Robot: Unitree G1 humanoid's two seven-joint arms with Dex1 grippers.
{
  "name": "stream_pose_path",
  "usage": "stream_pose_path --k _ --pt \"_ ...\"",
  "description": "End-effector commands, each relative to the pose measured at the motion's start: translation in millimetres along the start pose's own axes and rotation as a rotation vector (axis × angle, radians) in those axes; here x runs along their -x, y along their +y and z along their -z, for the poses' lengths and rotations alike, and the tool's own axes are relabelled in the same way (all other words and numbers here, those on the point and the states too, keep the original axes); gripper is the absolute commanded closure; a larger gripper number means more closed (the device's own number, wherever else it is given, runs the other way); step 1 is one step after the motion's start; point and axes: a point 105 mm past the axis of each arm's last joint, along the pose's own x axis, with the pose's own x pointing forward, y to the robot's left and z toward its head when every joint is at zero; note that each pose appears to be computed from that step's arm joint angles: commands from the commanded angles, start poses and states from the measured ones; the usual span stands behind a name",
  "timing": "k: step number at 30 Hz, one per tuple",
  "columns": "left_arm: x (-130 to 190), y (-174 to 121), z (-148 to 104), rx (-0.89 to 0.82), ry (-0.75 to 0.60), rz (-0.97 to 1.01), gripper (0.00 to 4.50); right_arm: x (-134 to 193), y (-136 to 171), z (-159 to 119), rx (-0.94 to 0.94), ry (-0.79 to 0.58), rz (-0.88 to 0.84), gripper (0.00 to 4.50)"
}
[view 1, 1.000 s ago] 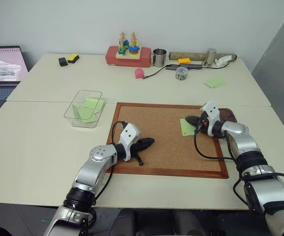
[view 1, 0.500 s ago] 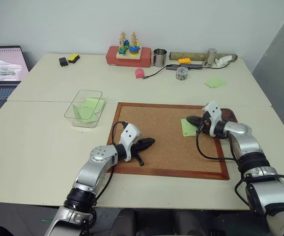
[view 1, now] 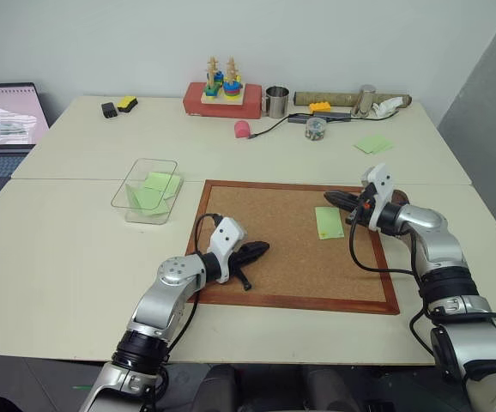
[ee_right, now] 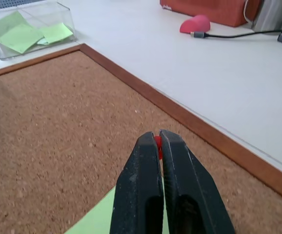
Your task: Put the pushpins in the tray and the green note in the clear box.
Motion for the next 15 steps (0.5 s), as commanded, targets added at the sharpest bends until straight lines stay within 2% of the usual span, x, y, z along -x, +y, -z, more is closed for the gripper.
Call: stream_pose_path --k 1,6,10,15 --pt "-1 -10 29 0.061 0.093 0.009 4.50 4 -7 -25 0.020 -0.081 0.026 4.42" --pt "-2 -10 29 0.063 0.094 0.004 4.50 21 -28 -33 0.036 -0.073 0.109 4.42" --pt "-1 -10 30 0.063 0.094 -0.002 4.50 56 -66 -15 0.082 0.106 0.295 4.42" --pt "-3 -10 30 0.060 0.096 0.003 4.50 81 -93 0 0.094 0.221 0.459 4.42"
